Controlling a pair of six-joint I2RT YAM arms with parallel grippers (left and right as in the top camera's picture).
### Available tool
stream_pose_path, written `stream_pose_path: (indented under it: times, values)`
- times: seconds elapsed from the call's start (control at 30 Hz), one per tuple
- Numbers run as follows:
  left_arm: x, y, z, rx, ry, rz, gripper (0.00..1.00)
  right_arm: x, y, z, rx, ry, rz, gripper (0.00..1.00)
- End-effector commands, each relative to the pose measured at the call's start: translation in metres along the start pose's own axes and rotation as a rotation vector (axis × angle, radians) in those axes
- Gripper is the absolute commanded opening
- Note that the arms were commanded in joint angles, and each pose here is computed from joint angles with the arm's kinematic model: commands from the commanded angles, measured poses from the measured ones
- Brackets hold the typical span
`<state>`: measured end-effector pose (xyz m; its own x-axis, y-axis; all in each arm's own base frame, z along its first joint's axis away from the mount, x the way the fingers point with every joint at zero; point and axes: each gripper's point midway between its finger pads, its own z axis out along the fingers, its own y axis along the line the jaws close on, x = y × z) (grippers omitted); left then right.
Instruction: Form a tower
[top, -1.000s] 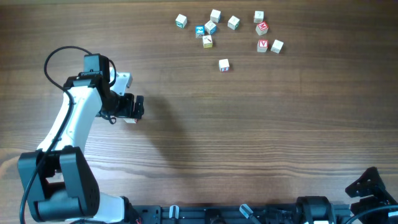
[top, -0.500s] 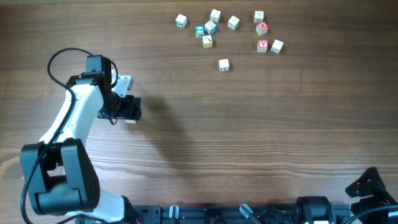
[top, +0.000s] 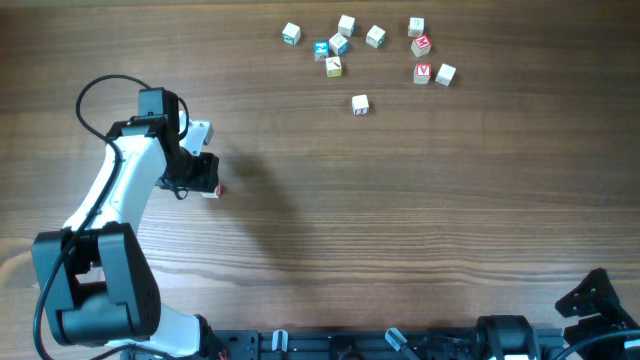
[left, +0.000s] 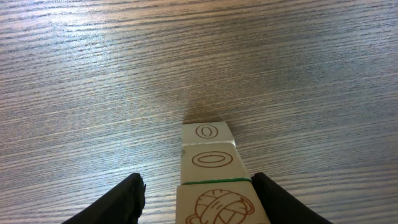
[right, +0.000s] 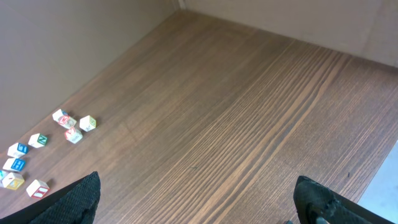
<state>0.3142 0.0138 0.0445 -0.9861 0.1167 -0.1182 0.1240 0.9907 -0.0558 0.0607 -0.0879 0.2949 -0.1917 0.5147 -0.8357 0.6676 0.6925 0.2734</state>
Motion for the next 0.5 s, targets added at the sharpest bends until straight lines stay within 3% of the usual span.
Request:
stream_pose_path:
  times: [0.0,0.13,0.23,0.37,0.4,0.47]
  values:
    - [-0.005,0.001,-0.001,-0.004,-0.007,0.009,0.53,-0.003,-0.003,-0.002,0.010,-0.019,0.012,1.00]
    - [-0.005,0.001,-0.001,-0.003,-0.007,0.009,0.48,-0.003,-0.003,-0.002,0.010,-0.018,0.013,1.00]
    - [-0.005,0.000,-0.001,0.003,-0.008,0.009,0.56,-0.003,-0.003,-0.002,0.010,-0.018,0.013,1.00]
    - [-0.005,-0.003,-0.001,0.020,-0.010,0.008,0.55,-0.003,-0.003,-0.002,0.010,-0.018,0.013,1.00]
    - [-0.004,-0.003,-0.001,0.022,-0.007,0.008,0.57,-0.003,-0.003,-0.002,0.010,-0.018,0.013,1.00]
    - [-0.005,-0.009,-0.001,0.057,-0.010,0.000,0.72,-0.003,-0.003,-0.002,0.010,-0.018,0.013,1.00]
